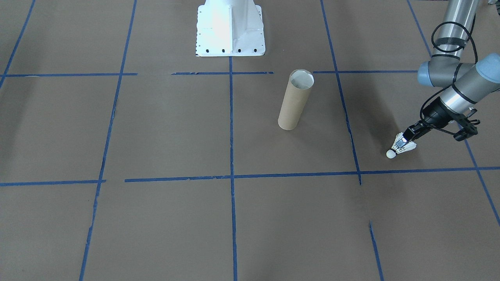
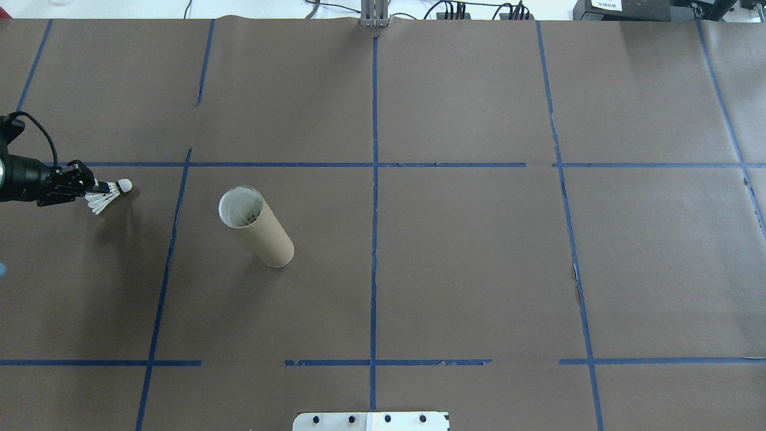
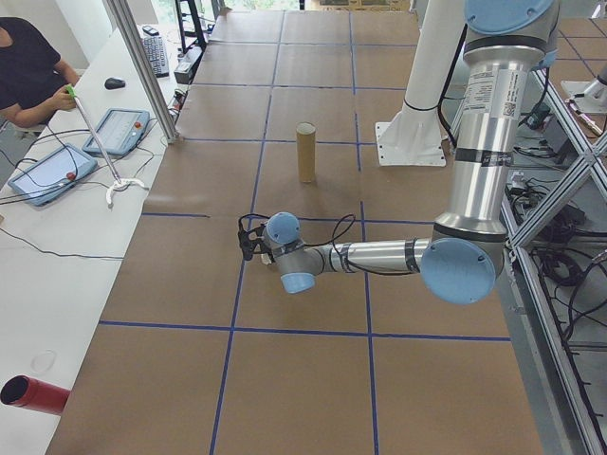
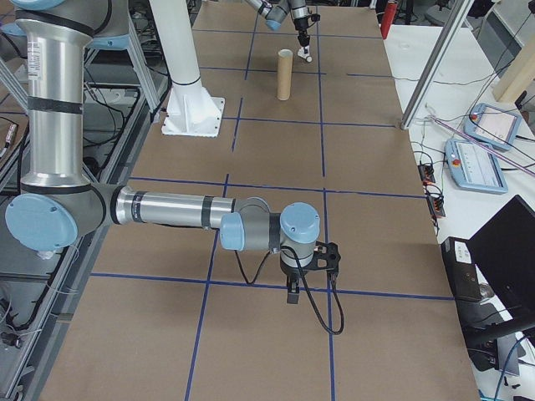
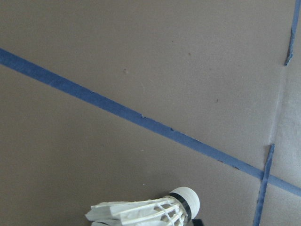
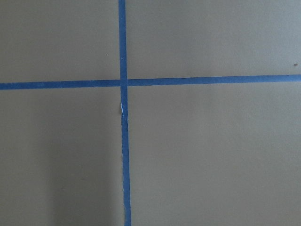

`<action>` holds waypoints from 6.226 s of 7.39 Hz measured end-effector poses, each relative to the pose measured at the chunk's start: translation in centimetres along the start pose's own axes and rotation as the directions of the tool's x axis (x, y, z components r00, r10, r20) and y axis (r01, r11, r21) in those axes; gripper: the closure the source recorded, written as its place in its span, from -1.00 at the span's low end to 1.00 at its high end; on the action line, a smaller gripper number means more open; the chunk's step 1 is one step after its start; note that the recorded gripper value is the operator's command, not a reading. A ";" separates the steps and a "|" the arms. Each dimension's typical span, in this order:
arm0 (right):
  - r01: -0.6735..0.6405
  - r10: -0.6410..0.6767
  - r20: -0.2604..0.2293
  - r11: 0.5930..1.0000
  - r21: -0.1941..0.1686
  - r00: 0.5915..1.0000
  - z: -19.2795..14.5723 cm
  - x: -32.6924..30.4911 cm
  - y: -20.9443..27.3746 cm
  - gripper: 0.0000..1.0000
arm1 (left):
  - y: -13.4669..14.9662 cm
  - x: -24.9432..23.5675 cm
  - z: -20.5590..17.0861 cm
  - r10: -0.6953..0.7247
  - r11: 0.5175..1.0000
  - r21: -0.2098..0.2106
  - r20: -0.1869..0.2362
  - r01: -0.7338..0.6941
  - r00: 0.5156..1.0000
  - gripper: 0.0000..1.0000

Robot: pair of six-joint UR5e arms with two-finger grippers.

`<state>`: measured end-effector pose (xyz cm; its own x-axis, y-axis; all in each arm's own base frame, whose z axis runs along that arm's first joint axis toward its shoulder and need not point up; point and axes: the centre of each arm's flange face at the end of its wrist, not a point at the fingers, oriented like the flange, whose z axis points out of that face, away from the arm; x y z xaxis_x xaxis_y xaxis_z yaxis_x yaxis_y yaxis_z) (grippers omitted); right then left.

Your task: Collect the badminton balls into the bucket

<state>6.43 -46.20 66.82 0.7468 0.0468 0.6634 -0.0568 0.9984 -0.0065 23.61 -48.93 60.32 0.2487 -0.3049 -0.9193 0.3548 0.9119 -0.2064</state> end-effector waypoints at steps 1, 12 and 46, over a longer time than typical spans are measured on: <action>0.000 0.000 0.000 1.000 0.000 1.000 0.0 0.0 0.0 -1.00 | 0.3 0.8 -0.4 0.005 1.000 -0.023 -0.015 -0.005 1.000 1.00; 0.001 -0.001 0.000 1.000 0.001 1.000 -0.1 -0.1 0.0 -1.00 | 3.2 23.2 -16.9 0.326 0.926 -0.125 -0.208 -0.356 0.922 1.00; 0.001 -0.001 0.000 1.000 0.001 1.000 -0.1 -0.1 0.0 -1.00 | 23.3 51.5 -6.2 0.458 0.883 -0.301 0.721 -0.360 0.521 -0.81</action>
<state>6.43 -46.21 66.74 0.7468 0.0458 0.6635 -0.0568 0.9984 -0.0050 39.08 -41.66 6.11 0.9413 0.0604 -0.3321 -0.0473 0.9978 0.0473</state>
